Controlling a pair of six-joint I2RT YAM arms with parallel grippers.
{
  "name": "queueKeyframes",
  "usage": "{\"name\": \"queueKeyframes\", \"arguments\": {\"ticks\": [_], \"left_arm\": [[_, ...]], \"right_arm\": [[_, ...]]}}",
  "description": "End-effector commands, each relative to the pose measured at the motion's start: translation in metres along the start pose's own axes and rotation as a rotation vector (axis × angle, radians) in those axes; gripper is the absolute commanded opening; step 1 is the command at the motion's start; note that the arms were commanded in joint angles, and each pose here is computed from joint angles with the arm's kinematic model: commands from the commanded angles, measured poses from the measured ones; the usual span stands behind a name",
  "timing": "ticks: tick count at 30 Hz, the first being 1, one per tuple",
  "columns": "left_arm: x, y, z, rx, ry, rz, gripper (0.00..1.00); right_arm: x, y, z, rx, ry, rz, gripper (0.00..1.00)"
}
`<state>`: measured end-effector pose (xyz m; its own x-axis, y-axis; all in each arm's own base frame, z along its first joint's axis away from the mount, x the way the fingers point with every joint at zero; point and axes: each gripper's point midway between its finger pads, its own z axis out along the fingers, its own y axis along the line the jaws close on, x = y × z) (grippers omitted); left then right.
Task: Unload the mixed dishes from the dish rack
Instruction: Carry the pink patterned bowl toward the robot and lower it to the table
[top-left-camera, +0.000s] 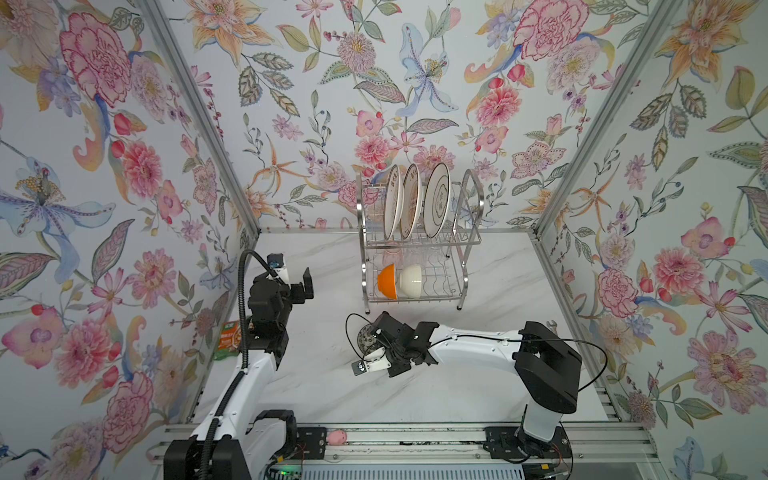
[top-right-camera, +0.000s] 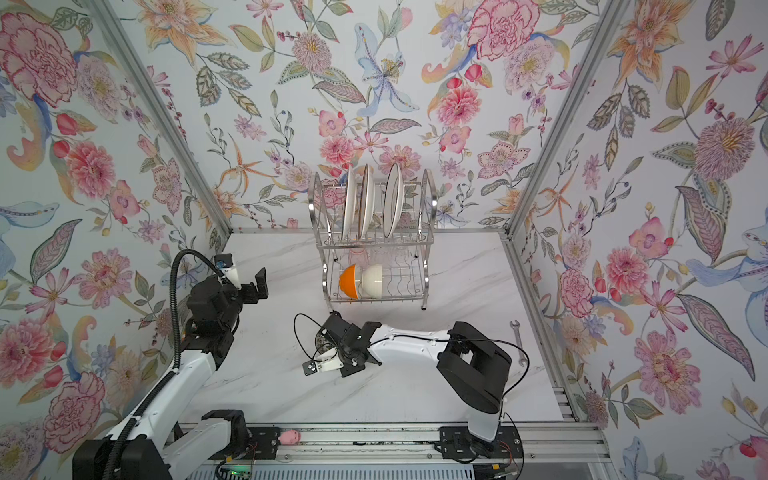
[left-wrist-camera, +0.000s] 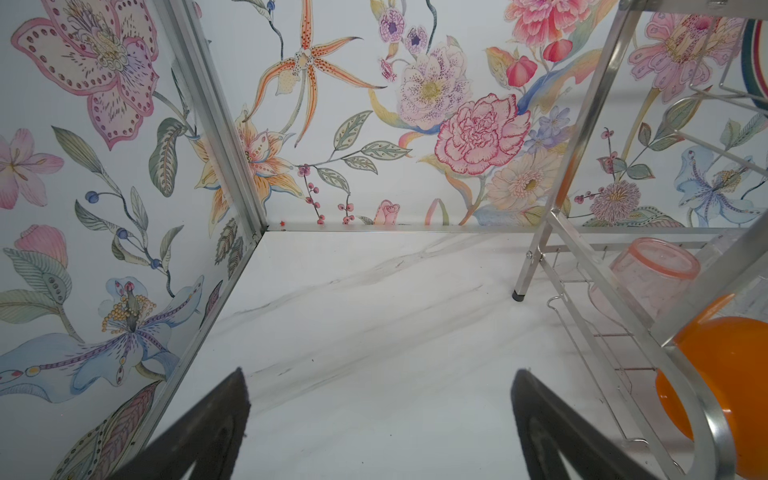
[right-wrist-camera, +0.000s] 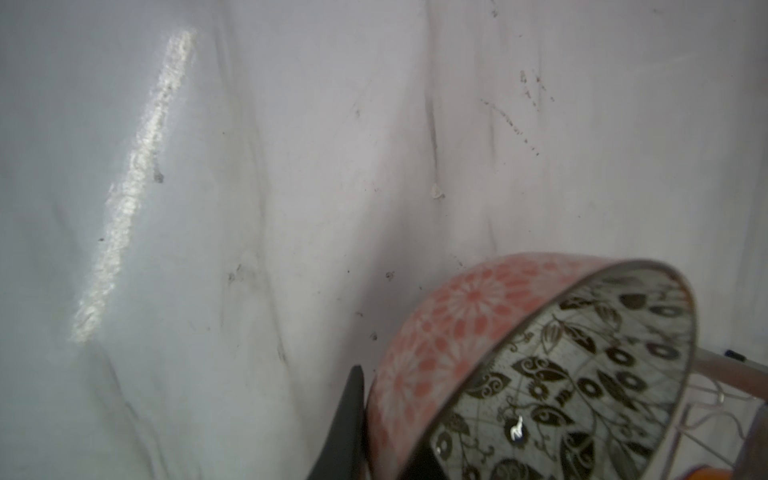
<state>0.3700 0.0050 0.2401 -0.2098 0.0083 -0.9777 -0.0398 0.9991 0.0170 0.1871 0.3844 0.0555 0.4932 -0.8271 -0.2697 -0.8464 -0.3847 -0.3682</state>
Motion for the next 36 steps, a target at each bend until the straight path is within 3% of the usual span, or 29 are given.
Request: {"name": "queueKeyframes", "arguments": {"ticks": [1,7,18,30,36], "left_arm": [[0.005,0.005,0.003,-0.015,-0.004,-0.004,0.99],[0.005,-0.005,-0.002,0.042,-0.050,-0.021,0.99],[0.016,0.002,0.002,0.001,0.007,0.009,0.99],[0.021,0.001,0.006,0.004,0.032,0.019,0.99],[0.014,0.001,0.005,0.006,0.024,0.037,0.99]], "right_arm": [[-0.008,-0.012,-0.001,0.040,0.002,-0.031,0.00],[-0.006,-0.008,0.003,0.065,-0.001,-0.030,0.00],[-0.006,-0.004,0.012,0.071,0.005,-0.036,0.04],[-0.007,0.002,0.016,0.067,0.003,-0.018,0.15],[-0.004,0.006,0.017,0.064,0.006,-0.015,0.26]]}}
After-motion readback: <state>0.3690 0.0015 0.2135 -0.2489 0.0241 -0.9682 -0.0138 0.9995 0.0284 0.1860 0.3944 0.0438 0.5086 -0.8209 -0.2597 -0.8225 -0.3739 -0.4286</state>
